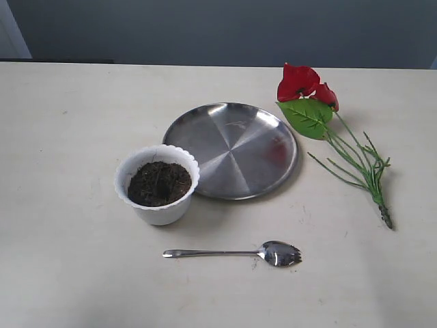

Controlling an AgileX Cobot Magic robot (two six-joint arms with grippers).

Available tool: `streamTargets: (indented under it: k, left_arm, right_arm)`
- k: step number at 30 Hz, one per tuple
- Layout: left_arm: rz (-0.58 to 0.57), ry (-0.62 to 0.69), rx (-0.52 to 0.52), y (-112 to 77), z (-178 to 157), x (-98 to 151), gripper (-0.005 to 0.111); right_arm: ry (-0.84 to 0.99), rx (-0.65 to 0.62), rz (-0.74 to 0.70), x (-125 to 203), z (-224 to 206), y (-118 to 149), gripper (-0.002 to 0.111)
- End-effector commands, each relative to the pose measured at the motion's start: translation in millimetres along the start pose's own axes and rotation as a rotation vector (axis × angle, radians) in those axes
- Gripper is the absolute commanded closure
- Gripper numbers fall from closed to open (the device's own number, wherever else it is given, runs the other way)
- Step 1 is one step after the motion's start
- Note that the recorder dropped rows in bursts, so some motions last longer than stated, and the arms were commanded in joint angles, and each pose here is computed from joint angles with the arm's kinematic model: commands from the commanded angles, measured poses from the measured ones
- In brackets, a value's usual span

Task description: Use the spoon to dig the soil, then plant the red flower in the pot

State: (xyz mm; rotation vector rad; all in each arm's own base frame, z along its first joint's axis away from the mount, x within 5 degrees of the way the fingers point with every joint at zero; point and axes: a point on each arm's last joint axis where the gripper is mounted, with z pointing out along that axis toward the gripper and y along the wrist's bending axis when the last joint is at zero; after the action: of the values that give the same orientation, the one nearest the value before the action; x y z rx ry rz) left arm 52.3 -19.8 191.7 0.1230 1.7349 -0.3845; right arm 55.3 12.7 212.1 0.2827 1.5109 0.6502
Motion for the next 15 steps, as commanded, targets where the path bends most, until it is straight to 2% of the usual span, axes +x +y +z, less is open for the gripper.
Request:
streamTargets:
  k: [1,8,15]
  left_arm:
    - [-0.001,-0.003,0.009,-0.5,-0.4,0.0,0.106]
    - [-0.001,-0.003,0.009,-0.5,-0.4,0.0,0.106]
    - [-0.001,-0.003,0.009,-0.5,-0.4,0.0,0.106]
  right_arm:
    - [-0.172,-0.001,0.274,-14.9,-1.9,-2.2,0.109]
    - [-0.285,0.005,0.344,-24.5,-4.1,-5.0,0.109]
    - [-0.289,0.008,0.362,-24.7,-4.2,-5.5,0.109]
